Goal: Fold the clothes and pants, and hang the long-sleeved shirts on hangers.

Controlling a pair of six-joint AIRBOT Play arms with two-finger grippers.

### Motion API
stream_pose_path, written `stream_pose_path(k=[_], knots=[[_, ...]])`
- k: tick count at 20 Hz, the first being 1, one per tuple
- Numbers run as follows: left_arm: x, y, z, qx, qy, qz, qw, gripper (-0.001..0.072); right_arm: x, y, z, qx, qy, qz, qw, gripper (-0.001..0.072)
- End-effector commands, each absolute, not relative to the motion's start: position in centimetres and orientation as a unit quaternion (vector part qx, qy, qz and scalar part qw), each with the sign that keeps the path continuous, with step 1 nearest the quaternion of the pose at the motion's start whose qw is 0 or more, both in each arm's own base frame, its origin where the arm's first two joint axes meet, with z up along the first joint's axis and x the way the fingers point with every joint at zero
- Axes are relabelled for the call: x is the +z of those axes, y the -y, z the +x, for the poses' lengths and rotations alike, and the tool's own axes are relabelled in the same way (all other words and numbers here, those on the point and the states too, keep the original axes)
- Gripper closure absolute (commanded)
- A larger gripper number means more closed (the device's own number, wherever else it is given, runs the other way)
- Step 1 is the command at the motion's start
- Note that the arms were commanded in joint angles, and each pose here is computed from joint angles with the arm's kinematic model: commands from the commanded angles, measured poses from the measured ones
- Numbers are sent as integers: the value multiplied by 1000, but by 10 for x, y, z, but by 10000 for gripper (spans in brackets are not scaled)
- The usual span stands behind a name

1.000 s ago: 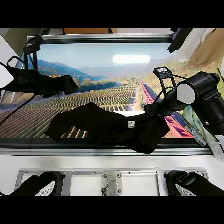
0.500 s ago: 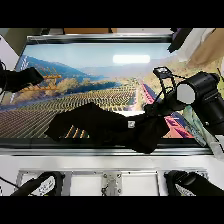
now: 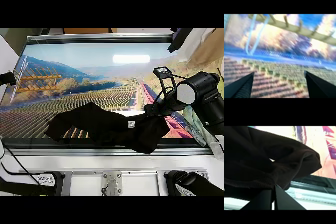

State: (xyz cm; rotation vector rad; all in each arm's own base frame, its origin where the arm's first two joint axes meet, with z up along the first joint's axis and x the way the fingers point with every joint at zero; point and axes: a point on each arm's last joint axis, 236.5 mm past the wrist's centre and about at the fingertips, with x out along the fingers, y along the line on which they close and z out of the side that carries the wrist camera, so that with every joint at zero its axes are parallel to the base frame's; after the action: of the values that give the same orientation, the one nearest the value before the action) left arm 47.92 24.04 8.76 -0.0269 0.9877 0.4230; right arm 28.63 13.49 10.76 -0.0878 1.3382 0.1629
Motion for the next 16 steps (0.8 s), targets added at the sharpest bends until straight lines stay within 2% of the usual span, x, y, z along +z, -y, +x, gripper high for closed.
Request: stream_pose_path(k=[1, 7, 10, 13, 16], knots=[[54, -289, 513, 236, -479, 40, 845, 21, 107, -135, 286, 75, -620, -41, 780, 692], [-33, -337, 519, 267, -549, 120, 783, 21, 107, -135, 286, 76, -620, -41, 780, 692], [-73, -341, 513, 260, -575, 119, 766, 21, 107, -135, 286, 75, -620, -41, 780, 692], [-93, -348, 512, 257, -580, 117, 764, 21, 107, -135, 286, 75, -620, -41, 780, 692], [-88, -360, 521, 264, -552, 120, 782, 21, 107, -135, 286, 75, -620, -41, 780, 692]])
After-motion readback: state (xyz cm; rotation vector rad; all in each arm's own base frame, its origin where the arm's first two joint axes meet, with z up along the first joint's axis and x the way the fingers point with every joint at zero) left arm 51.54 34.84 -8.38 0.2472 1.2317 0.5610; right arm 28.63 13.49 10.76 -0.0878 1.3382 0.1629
